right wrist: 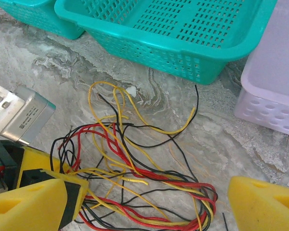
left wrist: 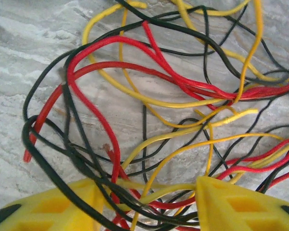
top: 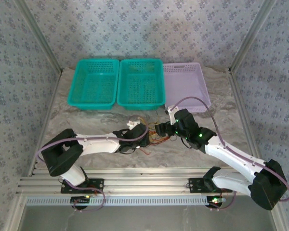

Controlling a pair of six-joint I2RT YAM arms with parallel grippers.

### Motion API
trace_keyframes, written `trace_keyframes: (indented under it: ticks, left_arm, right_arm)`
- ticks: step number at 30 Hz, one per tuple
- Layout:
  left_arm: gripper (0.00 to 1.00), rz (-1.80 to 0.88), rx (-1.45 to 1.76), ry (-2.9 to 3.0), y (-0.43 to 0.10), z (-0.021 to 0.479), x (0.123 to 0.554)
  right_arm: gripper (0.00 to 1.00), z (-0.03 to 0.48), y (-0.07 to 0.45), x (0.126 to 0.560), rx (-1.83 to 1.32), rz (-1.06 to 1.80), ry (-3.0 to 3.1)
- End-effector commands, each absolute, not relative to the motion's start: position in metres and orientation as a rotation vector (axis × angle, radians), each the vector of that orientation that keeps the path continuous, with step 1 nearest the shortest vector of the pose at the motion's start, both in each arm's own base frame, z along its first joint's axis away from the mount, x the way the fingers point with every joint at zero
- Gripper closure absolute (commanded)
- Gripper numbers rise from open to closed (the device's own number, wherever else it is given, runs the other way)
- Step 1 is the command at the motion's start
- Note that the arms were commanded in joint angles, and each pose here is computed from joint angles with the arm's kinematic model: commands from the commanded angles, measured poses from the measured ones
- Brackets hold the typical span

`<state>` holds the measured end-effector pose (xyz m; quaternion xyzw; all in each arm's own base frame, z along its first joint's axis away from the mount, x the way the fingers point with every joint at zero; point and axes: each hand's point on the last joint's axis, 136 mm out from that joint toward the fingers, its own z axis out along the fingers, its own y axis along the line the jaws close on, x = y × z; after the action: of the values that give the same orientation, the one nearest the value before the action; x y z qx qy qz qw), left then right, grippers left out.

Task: Untangle the cables

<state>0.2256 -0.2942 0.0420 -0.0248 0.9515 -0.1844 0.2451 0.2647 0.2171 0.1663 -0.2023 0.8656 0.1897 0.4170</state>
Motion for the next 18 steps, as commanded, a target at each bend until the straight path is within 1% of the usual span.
trace_keyframes:
  ticks: [1, 2, 4, 7, 9, 16, 18]
  left_arm:
    - [0.56, -0.491, -0.076, 2.577, -0.297, 0.044, 0.229]
    - [0.58, -0.489, -0.076, 2.578, -0.296, 0.043, 0.229]
    - [0.65, -0.481, -0.078, 2.58, -0.294, 0.04, 0.228]
    - [0.7, -0.478, -0.078, 2.584, -0.291, 0.037, 0.226]
    - [0.77, -0.476, -0.073, 2.586, -0.289, 0.037, 0.225]
    - [0.97, -0.463, -0.038, 2.588, -0.278, 0.039, 0.218]
    - [1.0, -0.452, -0.027, 2.587, -0.273, 0.04, 0.216]
  right_arm:
    - [0.12, 0.172, 0.219, 0.262, -0.511, 0.488, 2.15]
    - [0.11, 0.172, 0.219, 0.262, -0.513, 0.489, 2.151]
    - [0.11, 0.172, 0.22, 0.262, -0.515, 0.493, 2.151]
    - [0.11, 0.171, 0.223, 0.261, -0.526, 0.507, 2.155]
    - [0.11, 0.169, 0.225, 0.26, -0.537, 0.516, 2.162]
    - [0.11, 0.16, 0.234, 0.259, -0.572, 0.534, 2.194]
    - [0.12, 0.157, 0.237, 0.26, -0.578, 0.537, 2.202]
